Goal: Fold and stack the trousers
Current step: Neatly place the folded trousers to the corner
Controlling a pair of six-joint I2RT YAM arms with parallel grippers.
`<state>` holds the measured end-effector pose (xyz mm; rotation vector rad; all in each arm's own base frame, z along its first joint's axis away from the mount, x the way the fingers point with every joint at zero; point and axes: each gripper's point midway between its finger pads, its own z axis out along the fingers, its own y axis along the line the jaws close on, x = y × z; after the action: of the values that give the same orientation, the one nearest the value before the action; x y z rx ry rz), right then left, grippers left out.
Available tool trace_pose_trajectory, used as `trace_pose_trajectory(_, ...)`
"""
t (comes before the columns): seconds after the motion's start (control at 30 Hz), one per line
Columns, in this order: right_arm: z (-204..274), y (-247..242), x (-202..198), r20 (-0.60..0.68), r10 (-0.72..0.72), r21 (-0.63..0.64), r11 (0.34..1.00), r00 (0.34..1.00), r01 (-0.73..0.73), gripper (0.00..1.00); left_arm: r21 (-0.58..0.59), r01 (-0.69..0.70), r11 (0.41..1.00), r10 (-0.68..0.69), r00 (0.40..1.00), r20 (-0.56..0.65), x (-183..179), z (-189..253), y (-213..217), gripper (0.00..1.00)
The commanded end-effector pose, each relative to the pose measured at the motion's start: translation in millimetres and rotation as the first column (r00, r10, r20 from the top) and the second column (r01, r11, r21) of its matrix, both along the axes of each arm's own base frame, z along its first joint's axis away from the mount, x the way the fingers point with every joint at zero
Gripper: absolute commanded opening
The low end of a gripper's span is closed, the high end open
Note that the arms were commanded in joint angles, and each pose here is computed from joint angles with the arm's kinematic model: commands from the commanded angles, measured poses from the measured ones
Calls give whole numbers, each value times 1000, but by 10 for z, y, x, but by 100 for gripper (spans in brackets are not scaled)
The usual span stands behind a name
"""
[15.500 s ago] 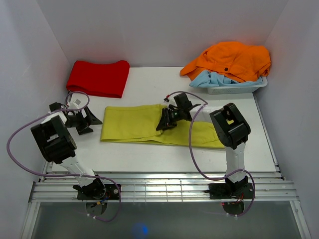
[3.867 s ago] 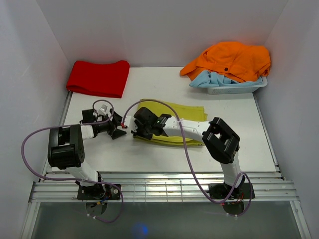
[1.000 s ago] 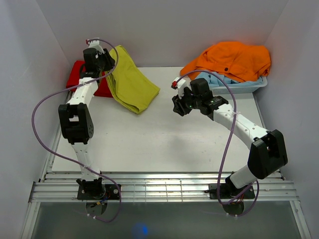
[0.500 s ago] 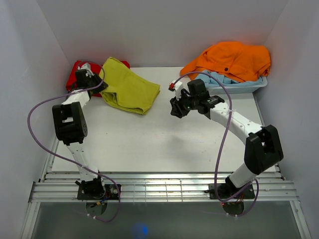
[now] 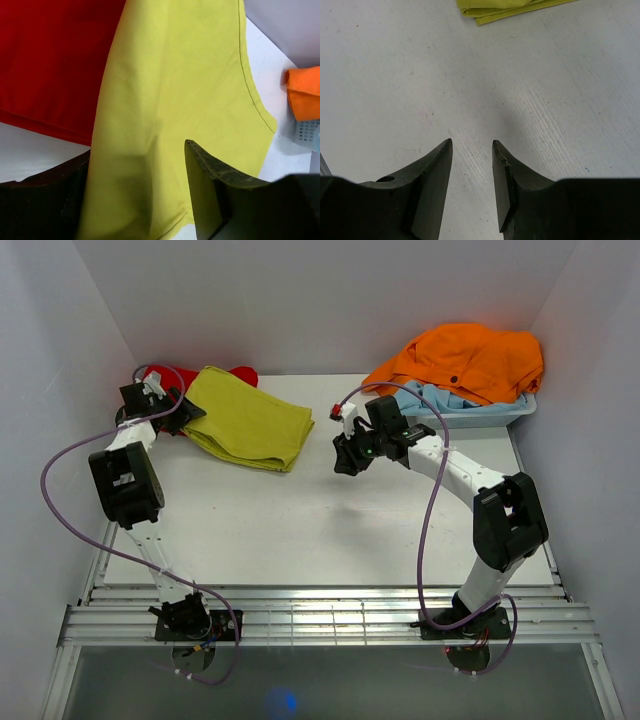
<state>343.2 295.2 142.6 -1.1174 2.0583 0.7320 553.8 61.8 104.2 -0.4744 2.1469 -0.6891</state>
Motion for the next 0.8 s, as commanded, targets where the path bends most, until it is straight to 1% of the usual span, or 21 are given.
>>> trace_pose_trajectory(0.0, 201, 41, 9, 20, 9, 39, 999, 1000, -10, 44, -31, 54, 998, -52, 996, 66, -14, 321, -8, 69)
trace_pose_trajectory(0.03, 221, 38, 3, 23, 9, 41, 999, 1000, -10, 43, -32, 51, 998, -49, 996, 71, -12, 347, 7, 72)
trace_pose_trajectory(0.07, 212, 39, -6, 22, 12, 39, 999, 1000, -12, 44, -39, 49, 998, -46, 996, 74, -23, 367, 40, 81)
trace_pose_trajectory(0.17, 234, 16, -14, 32, 9, 38, 999, 999, -11, 44, -40, 43, 998, -40, 996, 75, -33, 408, 116, 82)
trace_pose_trajectory(0.27, 226, 8, -28, 30, 8, 38, 999, 1000, -10, 44, -31, 40, 999, -38, 997, 70, -46, 417, 170, 77)
trace_pose_trajectory(0.37, 216, 9, -39, 24, 9, 39, 999, 1000, -10, 43, -29, 58, 998, -56, 995, 81, -51, 434, 159, 53)
trace_pose_trajectory(0.4, 220, 12, -35, 25, 8, 41, 999, 1000, -9, 43, -38, 73, 997, -70, 994, 85, -42, 410, 138, 37)
trace_pose_trajectory(0.47, 209, 17, -31, 24, 8, 42, 999, 1000, -9, 43, -78, 133, 988, -123, 986, 113, -28, 470, 15, 26)
trace_pose_trajectory(0.5, 202, 27, -34, 21, 10, 43, 999, 1000, -11, 43, -88, 155, 984, -144, 982, 121, -5, 451, -29, 21)
trace_pose_trajectory(0.57, 184, 35, -17, 19, 12, 43, 999, 1000, -12, 42, -75, 203, 976, -192, 972, 132, 45, 458, -179, 20)
trace_pose_trajectory(0.6, 184, 38, -3, 22, 8, 45, 999, 1000, -9, 42, -75, 209, 975, -199, 972, 126, 89, 458, -196, 18)
trace_pose_trajectory(0.63, 166, 43, 11, 20, 3, 44, 999, 1000, -4, 42, -78, 214, 974, -203, 971, 126, 110, 465, -219, 11)
trace_pose_trajectory(0.7, 122, 59, 24, -9, -21, 56, 998, 1000, 21, 42, -81, 204, 976, -193, 973, 124, 148, 491, -232, 0)
trace_pose_trajectory(0.73, 80, 85, 73, -16, -35, 65, 997, 999, 36, 43, -72, 204, 976, -194, 973, 128, 158, 501, -239, 0)
trace_pose_trajectory(0.77, 54, 96, 99, -34, -53, 75, 996, 998, 56, 49, -59, 202, 978, -193, 972, 131, 171, 512, -245, 0)
